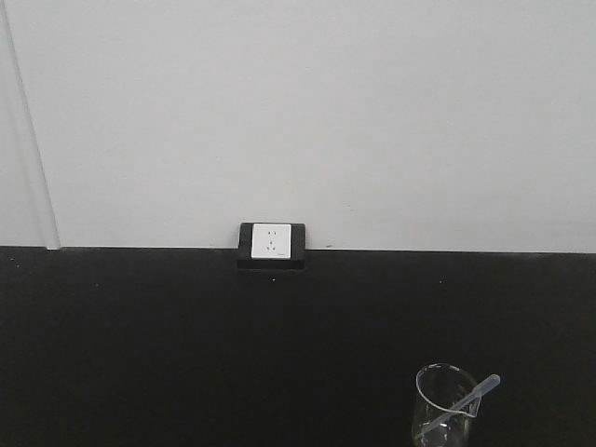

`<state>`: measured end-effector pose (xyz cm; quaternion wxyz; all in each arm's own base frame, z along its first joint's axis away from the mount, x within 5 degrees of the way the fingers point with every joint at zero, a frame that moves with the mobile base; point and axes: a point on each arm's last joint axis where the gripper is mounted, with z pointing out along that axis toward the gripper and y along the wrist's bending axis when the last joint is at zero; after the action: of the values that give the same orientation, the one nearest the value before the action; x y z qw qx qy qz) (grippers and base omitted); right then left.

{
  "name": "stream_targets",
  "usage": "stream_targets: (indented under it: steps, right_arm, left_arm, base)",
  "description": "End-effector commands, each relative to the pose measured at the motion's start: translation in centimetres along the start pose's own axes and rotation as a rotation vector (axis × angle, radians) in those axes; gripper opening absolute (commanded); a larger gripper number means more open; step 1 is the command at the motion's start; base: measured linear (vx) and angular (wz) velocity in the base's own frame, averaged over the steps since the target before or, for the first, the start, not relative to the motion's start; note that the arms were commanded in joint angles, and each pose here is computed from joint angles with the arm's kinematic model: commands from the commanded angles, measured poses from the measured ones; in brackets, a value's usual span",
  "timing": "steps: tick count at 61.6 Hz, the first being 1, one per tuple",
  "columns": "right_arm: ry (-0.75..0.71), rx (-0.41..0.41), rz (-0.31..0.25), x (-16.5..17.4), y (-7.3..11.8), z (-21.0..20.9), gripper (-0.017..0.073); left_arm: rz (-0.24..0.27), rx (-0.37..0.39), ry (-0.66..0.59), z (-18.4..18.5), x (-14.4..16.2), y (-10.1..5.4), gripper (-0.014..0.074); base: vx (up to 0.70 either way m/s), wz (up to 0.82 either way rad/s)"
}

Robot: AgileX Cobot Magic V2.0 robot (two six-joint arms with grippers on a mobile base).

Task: Grab transparent chemical and place on left bench

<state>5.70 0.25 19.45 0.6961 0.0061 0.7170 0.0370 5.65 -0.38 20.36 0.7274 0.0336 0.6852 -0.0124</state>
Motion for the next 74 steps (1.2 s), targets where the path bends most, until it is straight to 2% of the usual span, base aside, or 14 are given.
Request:
stream_targets:
  steps: [1,16,23,31,36,53,67,74]
  right_arm:
    - [-0.096,-0.002,-0.004,-0.7,0.0,-0.1,-0.0008]
    - [-0.096,-0.002,-0.007,-0.7,0.0,-0.1,-0.0008]
    - [-0.174,-0.008,-0.017,-1.6,0.1,-0.2,-0.0008]
    - [-0.254,-0.013,-0.017,-4.3,0.3,-0.7,-0.0008]
    - [-0.269,-0.012,-0.037,-6.3,0.4,-0.6,-0.0008]
    - [-0.176,-0.014,-0.104,-11.6,0.8,3.8,-0.0008]
    - [-0.157,-0.03,-0.064,-11.9,1.0,8.3,-0.0008]
    - [-0.102,-0.012,0.001,-11.0,0.7,9.7,-0.0006]
  left_arm:
    - [-0.009,-0.002,-0.081,-0.1,-0.3,0.0,-0.0003]
    - [-0.009,-0.002,-0.081,-0.1,-0.3,0.0,-0.0003]
    - [-0.009,-0.002,-0.081,-0.1,-0.3,0.0,-0.0003]
    - [-0.009,-0.002,-0.081,-0.1,-0.3,0.0,-0.0003]
    - [-0.009,-0.002,-0.081,-0.1,-0.3,0.0,-0.0003]
    - [-0.009,-0.002,-0.081,-0.1,-0.3,0.0,-0.0003]
    - [-0.009,-0.002,-0.081,-0.1,-0.3,0.0,-0.0003]
    - [-0.009,-0.002,-0.081,-0.1,-0.3,0.0,-0.0003]
  base:
    - [0.0,0.0]
    - [0.0,0.0]
    - [0.0,0.0]
    - [0.0,0.0]
    - [0.0,0.0]
    - [0.0,0.0]
    - [0.0,0.0]
    - [0.0,0.0]
